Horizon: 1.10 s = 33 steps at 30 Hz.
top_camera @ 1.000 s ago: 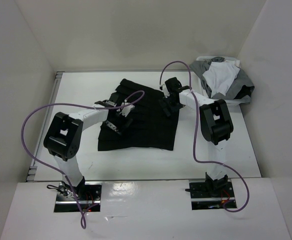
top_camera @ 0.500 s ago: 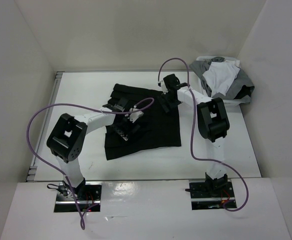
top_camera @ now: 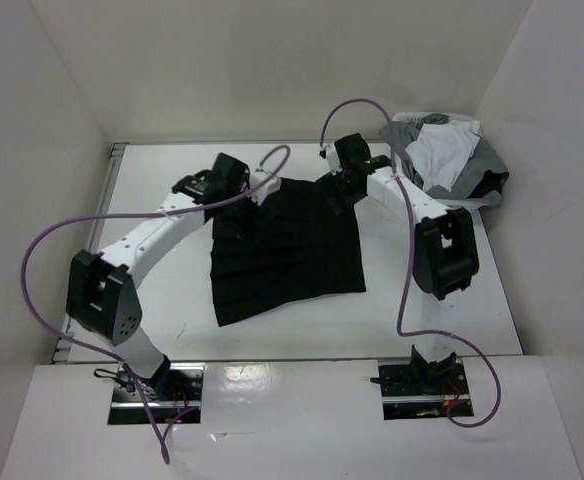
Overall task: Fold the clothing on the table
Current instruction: Flatten the skirt out
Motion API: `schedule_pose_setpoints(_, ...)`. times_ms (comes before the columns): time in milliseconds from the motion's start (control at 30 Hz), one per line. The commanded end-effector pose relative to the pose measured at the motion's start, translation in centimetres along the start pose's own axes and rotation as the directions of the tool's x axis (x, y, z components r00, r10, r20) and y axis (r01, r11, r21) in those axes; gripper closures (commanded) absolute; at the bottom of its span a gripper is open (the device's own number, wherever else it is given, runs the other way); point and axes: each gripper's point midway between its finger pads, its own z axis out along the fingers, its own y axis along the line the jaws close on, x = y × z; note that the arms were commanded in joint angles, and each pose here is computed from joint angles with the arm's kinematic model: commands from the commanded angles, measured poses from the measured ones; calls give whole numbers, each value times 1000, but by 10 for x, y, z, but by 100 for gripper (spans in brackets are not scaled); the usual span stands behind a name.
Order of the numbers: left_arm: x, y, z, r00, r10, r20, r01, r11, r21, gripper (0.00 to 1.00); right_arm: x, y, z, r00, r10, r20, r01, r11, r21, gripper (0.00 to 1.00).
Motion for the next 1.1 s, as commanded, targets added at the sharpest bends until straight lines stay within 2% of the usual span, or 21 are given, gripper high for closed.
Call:
schedule_pose_setpoints(0, -17, 7, -36, 997, -2, 82, 1, 1000, 4, 1, -23, 2, -62, 992, -7, 123, 11, 999, -32, 1)
schedule_pose_setpoints(100, -11, 31, -39, 992, -76, 96, 80, 996, -30, 1, -17, 13, -63, 992, 1, 124, 9, 996, -86, 1)
schedule_pose_setpoints(200, 0, 60, -47, 972, -200, 122, 205, 978, -33, 1, -13, 48, -60, 995, -3, 98, 19, 986, -166, 1)
schedule_pose_setpoints(267, 2, 78, -65, 946, -271, 176, 284, 958, -48, 1, -17, 67, -60, 996, 18, 90, 1, 980, -199, 1)
schedule_pose_setpoints(367, 28, 119, -94, 886, -388, 256, 425, 899, -109, 0, -32, 101, -56, 995, 49, 92, -28, 977, -211, 1)
schedule_pose_setpoints(433, 42, 124, -107, 862, -422, 282, 470, 874, -128, 0, -40, 118, -51, 994, 61, 93, -41, 977, -208, 1)
schedule_pose_setpoints(567, 78, 137, -119, 828, -478, 294, 541, 818, -196, 0, -44, 130, -39, 985, 165, 60, -148, 964, -221, 1)
schedule_pose_setpoints(700, 107, 142, -130, 790, -523, 320, 599, 770, -219, 0, -56, 126, -23, 977, 200, 72, -185, 967, -176, 1)
schedule_pose_setpoints(833, 123, 147, -131, 778, -532, 334, 615, 753, -234, 0, -57, 125, 3, 974, 219, 55, -210, 969, -128, 1)
schedule_pose_setpoints(1067, 136, 149, -126, 771, -547, 328, 625, 748, -224, 0, -83, 137, 26, 962, 268, 46, -257, 953, -158, 1)
